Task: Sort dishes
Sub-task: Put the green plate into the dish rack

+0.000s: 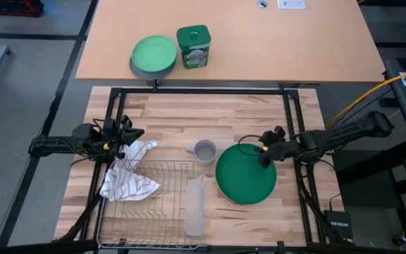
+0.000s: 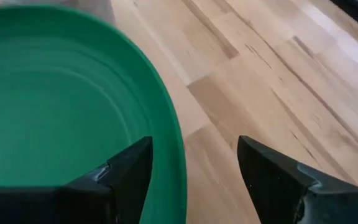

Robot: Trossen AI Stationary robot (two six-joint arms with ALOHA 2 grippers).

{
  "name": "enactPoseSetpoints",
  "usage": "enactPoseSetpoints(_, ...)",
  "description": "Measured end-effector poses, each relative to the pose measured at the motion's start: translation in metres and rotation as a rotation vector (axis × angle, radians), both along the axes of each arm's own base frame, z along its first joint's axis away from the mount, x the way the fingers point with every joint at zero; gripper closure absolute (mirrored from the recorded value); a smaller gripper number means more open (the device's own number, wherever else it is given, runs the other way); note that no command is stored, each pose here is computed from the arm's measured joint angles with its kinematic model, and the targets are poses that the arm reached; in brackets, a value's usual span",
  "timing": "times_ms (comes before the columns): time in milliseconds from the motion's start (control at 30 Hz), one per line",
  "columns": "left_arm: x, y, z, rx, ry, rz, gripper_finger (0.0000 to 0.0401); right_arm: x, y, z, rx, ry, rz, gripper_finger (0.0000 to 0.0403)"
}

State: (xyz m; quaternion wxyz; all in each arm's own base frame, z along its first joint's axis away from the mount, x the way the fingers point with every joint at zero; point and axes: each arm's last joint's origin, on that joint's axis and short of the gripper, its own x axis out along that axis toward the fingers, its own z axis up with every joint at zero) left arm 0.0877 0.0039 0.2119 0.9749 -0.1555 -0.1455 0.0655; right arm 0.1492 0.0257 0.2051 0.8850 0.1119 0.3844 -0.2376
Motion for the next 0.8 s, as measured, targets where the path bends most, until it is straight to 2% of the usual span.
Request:
enactPoseSetpoints(200, 0.001, 0.0, -0.004, 0.001, 0.039, 0.0, 0.0396, 0.007, 0.004, -0.011, 0.037, 0.085, 0.032, 0.0166)
enactPoseSetpoints(300, 0.002, 0.0, -0.006, 0.001, 0.062, 0.0, 0.0396, 0.01, 0.005, -0.013, 0.055, 0.098, 0.044, 0.0183)
enactPoseSetpoints(800, 0.002, 0.0, -0.007, 0.001, 0.075, 0.0, 0.0396, 0.012, 0.005, -0.009, 0.049, 0.047, 0.026, 0.038)
